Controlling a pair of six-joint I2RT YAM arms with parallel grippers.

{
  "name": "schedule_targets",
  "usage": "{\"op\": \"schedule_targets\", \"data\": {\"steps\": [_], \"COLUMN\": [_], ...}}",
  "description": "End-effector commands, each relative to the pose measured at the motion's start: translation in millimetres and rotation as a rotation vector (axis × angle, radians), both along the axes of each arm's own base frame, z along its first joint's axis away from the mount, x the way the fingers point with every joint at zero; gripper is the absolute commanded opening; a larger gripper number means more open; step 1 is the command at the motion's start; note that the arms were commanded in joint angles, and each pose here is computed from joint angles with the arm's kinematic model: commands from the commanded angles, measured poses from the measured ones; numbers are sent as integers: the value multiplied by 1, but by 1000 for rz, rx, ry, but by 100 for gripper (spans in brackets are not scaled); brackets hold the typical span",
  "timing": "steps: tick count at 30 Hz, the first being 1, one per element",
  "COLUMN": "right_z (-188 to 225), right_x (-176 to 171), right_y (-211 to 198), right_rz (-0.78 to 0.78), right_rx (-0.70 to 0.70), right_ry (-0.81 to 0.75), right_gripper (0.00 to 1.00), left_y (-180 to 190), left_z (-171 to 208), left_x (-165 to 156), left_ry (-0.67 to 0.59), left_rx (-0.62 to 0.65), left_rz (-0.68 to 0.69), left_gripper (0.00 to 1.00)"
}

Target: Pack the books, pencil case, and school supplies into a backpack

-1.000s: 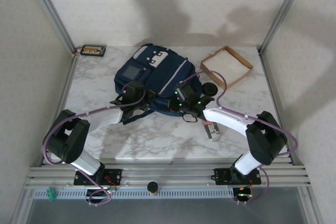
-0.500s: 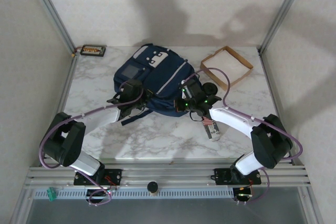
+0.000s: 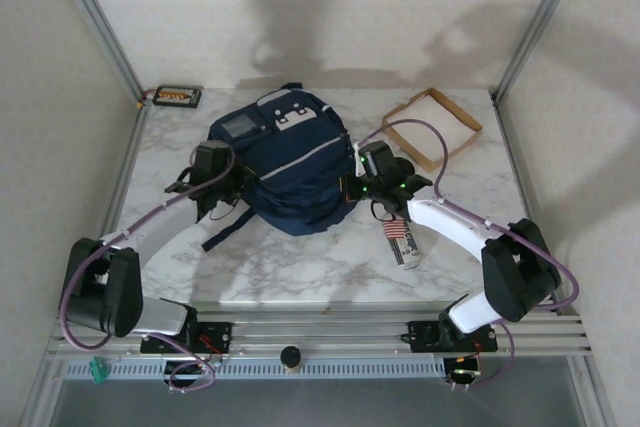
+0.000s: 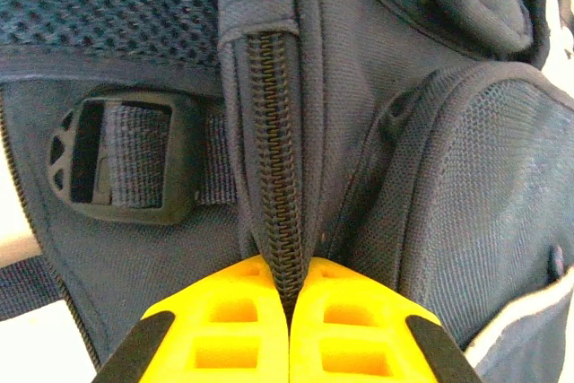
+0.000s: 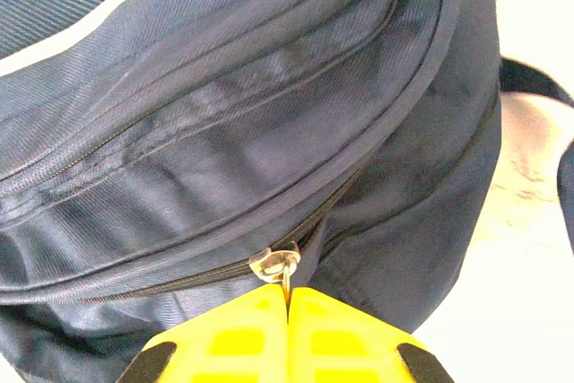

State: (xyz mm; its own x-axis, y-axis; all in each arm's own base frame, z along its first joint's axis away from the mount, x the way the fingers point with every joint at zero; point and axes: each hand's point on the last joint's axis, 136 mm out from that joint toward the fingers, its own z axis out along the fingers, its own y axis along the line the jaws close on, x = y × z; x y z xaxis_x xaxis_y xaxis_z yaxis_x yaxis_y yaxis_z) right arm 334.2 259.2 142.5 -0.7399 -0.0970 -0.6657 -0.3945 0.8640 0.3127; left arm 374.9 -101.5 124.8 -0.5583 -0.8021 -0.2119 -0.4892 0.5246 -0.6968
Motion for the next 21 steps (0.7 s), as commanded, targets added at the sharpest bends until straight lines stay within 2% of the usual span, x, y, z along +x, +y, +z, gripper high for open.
{"op": "schedule_targets", "data": {"steps": [1, 3, 4, 5, 7, 9, 14, 18, 21], "right_z": [-5, -1, 1, 1, 2, -2, -11, -13, -15], "right_x": [-9, -19, -28, -30, -33, -33, -34, -35, -36], "right_y": [11, 35, 48, 52, 58, 56, 52, 54, 53], "right_rz": [57, 111, 144, 132, 142, 131, 140, 147, 149], "right_rx": [1, 47, 65, 80, 120, 102, 68, 79, 77], "right_ry": [6, 25, 30, 38, 59, 61, 54, 53, 52], "right_gripper": [0, 0, 0, 0, 0, 0, 0, 0, 0], "left_y": [34, 16, 12, 9, 3, -9, -60, -88, -102], "left_z": [26, 40, 43, 45, 39, 33, 21, 11, 13], "left_x": [14, 5, 0, -9, -29, -51, -80, -82, -69], "left_ry": [-90, -133, -142, -143, -116, -82, -53, -25, -34], "left_rx": [75, -6, -42, -68, -89, -130, -296, -314, -308], "left_rz": [57, 10, 7, 15, 30, 51, 52, 70, 83], "left_gripper": [5, 37, 45, 52, 55, 64, 68, 67, 62]}}
